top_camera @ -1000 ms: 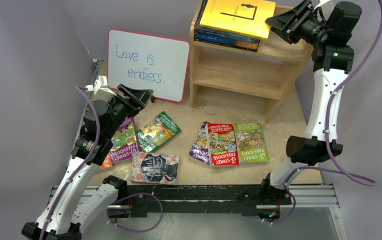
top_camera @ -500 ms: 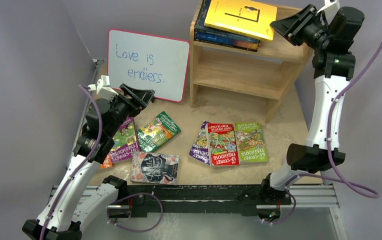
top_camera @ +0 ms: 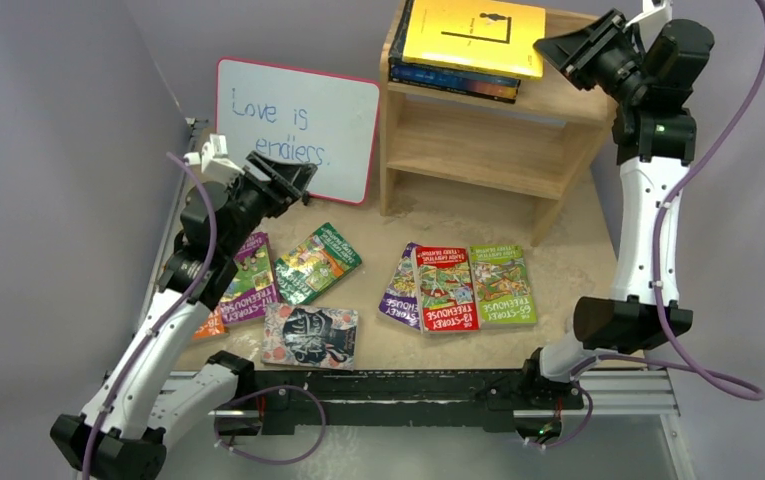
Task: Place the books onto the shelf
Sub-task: Place the book on the shelf.
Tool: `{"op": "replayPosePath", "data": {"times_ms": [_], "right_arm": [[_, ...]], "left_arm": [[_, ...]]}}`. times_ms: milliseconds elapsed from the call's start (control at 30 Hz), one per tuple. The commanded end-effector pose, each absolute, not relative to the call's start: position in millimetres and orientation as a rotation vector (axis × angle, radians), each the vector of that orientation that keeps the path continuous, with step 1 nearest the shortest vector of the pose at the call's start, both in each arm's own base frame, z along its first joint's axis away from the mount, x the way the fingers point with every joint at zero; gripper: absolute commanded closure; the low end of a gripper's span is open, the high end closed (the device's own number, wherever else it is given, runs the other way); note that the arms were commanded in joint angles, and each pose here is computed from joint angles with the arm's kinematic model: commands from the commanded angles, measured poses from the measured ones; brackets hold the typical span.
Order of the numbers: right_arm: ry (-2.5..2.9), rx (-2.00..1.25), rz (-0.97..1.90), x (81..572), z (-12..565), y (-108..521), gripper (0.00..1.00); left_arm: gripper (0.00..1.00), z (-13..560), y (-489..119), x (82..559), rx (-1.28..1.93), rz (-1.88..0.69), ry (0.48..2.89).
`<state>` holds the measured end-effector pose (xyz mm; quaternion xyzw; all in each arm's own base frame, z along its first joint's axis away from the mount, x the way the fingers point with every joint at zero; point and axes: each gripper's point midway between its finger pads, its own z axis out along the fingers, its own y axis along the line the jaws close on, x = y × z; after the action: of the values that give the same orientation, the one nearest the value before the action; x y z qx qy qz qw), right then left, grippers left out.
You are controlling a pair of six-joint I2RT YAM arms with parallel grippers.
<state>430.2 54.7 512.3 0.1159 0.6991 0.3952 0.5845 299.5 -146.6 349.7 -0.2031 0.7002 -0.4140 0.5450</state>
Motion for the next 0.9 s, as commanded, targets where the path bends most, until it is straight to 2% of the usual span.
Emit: {"op": "replayPosePath", "data": {"times_ms": [0, 267, 467, 633, 700, 800, 867], "right_arm": [[1.568, 0.263, 0.889, 426, 527, 67, 0.73], [1.513, 0.401, 0.762, 428, 524, 63, 0.89], [1.456, 0.461, 0.727, 421, 530, 58, 1.0], [1.426, 0.468, 0.711, 415, 538, 56, 1.0], [1.422, 0.454, 0.712, 413, 541, 57, 0.95], [1.407, 0.396, 0.732, 406, 550, 63, 0.66], [1.399, 0.346, 0.727, 399, 557, 66, 0.52]], "left_arm": [[0.36, 441, -159, 316, -0.345, -1.074, 1.407], [0.36, 485, -185, 364, -0.33, -1.125, 1.284], [0.34, 503, -237, 354, -0.21, -1.193, 1.256], [0.34, 516, -264, 336, -0.123, -1.318, 1.203], [0.34, 522, -269, 332, -0.105, -1.361, 1.177], [0.34, 533, -274, 327, -0.083, -1.402, 1.137], [0.34, 536, -279, 327, -0.075, -1.412, 1.133]]}}
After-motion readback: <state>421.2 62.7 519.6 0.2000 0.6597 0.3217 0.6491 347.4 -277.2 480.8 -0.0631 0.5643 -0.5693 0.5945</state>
